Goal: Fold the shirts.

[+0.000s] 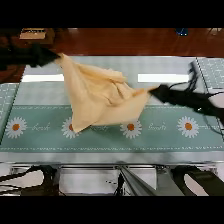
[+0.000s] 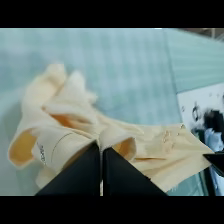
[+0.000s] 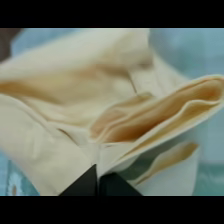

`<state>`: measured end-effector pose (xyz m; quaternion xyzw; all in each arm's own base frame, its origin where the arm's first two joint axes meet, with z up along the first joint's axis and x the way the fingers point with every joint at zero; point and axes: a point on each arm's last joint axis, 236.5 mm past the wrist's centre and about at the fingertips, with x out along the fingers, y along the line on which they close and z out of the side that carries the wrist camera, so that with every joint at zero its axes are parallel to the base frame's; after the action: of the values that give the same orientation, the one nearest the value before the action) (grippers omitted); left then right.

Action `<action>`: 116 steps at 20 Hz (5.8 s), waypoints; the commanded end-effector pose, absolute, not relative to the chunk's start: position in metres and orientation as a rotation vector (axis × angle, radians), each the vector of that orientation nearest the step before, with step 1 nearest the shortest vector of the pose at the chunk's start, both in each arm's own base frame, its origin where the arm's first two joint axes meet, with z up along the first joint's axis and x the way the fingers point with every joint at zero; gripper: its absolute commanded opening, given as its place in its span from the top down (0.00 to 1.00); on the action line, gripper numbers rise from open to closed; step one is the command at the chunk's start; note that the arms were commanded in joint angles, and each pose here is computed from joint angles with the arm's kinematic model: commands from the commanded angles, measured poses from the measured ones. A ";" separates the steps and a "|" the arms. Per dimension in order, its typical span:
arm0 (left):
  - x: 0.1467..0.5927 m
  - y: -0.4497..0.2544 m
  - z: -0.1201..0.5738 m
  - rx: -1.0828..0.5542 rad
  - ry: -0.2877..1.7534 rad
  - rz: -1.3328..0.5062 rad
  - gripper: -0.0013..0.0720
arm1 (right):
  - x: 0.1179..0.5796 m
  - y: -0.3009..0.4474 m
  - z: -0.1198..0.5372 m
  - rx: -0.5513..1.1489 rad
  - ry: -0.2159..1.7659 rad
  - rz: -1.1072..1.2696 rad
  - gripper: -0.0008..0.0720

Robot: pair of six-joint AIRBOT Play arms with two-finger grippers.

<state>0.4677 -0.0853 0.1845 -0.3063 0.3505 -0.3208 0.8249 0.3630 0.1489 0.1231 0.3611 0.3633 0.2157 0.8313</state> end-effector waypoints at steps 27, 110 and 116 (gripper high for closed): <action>0.318 -0.076 0.109 -0.434 0.973 -0.306 0.96 | 0.321 0.050 0.163 0.321 1.137 0.334 0.95; 0.380 -0.127 -0.070 -1.103 1.332 -0.529 0.96 | 0.348 0.054 -0.115 0.834 1.400 0.206 0.85; 0.451 -0.106 0.114 -1.043 0.819 -0.810 0.96 | 0.404 0.057 0.019 0.654 1.147 0.443 0.95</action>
<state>0.4276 -0.1150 0.0191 -0.4796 0.4737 -0.3014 0.6744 0.3822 0.0505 -0.0503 0.3329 0.5811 0.1538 0.7265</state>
